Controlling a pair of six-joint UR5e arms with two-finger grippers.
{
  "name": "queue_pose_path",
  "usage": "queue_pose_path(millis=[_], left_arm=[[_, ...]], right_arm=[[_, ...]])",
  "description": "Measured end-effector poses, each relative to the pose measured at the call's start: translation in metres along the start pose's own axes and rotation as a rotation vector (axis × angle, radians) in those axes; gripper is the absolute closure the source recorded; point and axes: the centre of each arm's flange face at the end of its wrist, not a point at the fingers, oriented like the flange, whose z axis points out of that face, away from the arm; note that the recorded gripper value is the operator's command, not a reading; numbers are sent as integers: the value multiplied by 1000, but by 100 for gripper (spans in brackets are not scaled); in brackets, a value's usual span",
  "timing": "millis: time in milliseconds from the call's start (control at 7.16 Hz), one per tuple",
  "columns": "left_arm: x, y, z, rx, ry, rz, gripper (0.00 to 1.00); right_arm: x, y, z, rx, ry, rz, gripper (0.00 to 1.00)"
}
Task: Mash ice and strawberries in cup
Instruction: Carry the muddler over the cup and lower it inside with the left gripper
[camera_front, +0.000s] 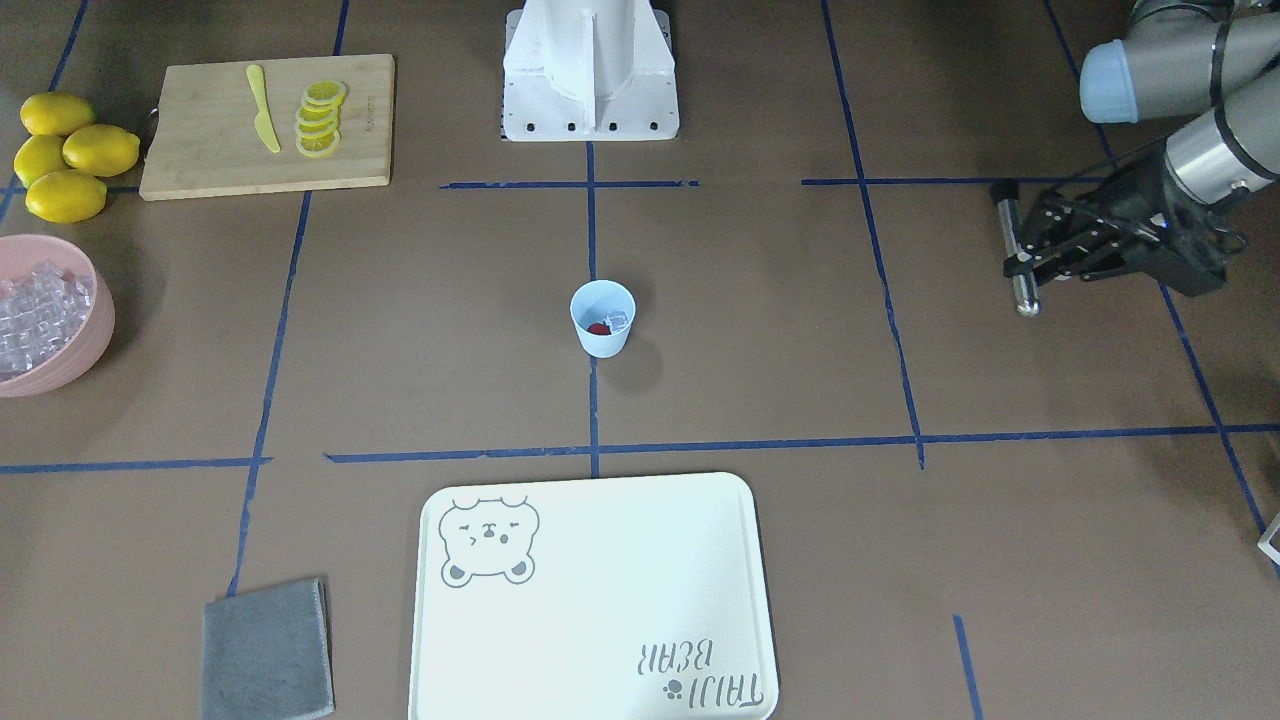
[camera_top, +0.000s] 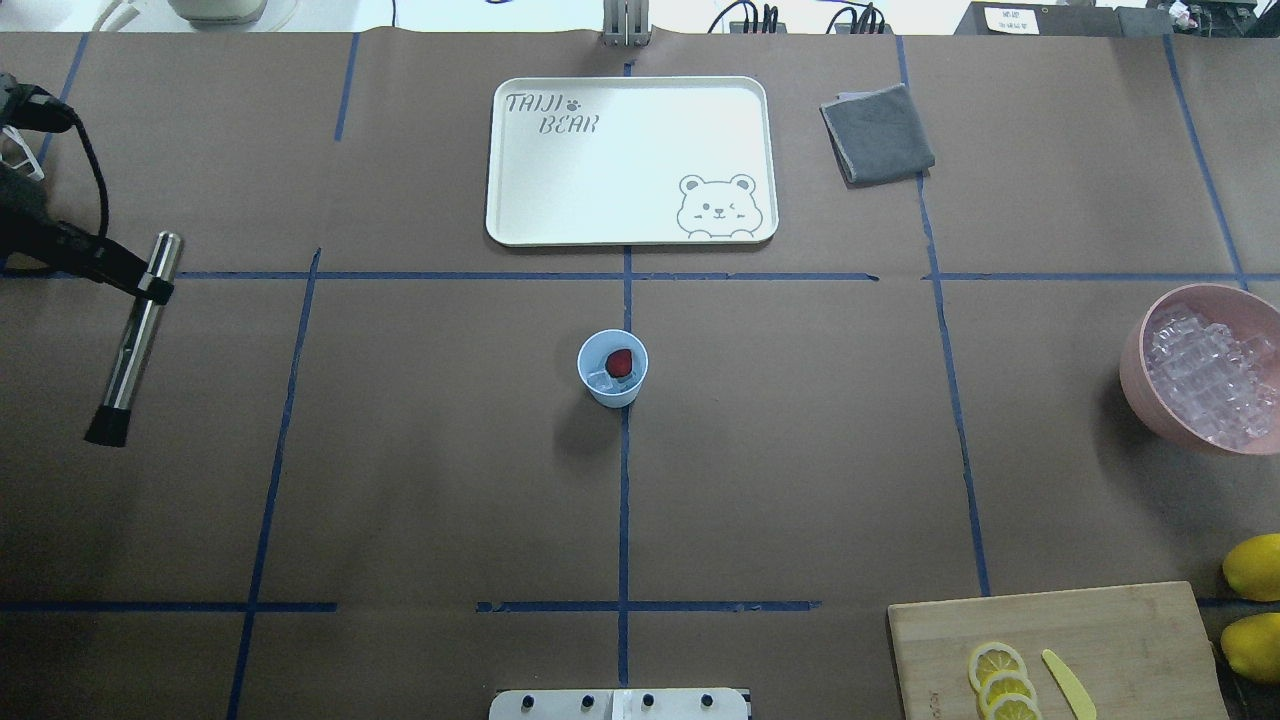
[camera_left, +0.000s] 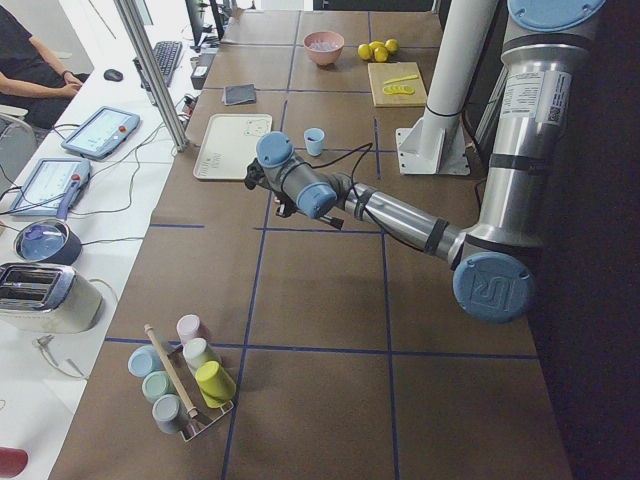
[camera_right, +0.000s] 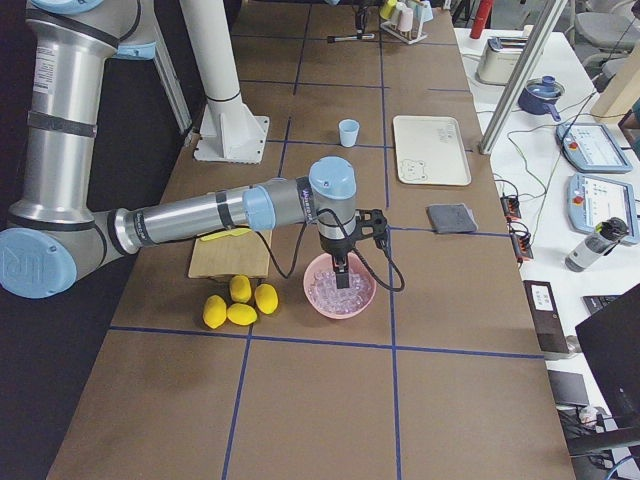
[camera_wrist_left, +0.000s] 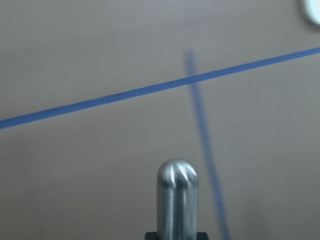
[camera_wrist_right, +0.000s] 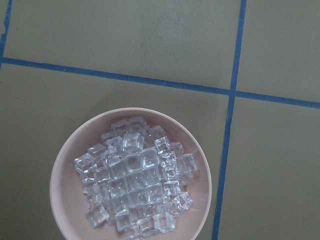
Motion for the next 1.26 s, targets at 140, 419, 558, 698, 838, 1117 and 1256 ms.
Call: queue_pose_path(millis=[140, 419, 558, 698, 838, 1117, 1256], left_arm=[[70, -9, 9, 28, 19, 113, 100], [185, -30, 29, 98, 68, 281, 99], [228, -38, 35, 190, 68, 362, 98], [264, -36, 49, 323, 63, 440, 99], [302, -25, 74, 506, 64, 497, 100], [347, -11, 114, 815, 113, 519, 99], [346, -10, 122, 935, 126, 541, 99]], right_arm=[[1, 0, 0, 0, 0, 2, 1], [2, 0, 1, -2, 1, 4, 1], [2, 0, 1, -1, 1, 5, 1], [3, 0, 0, 0, 1, 6, 1], [3, 0, 0, 1, 1, 7, 1], [4, -1, -3, 7, 2, 8, 1], [4, -1, -4, 11, 2, 9, 1]])
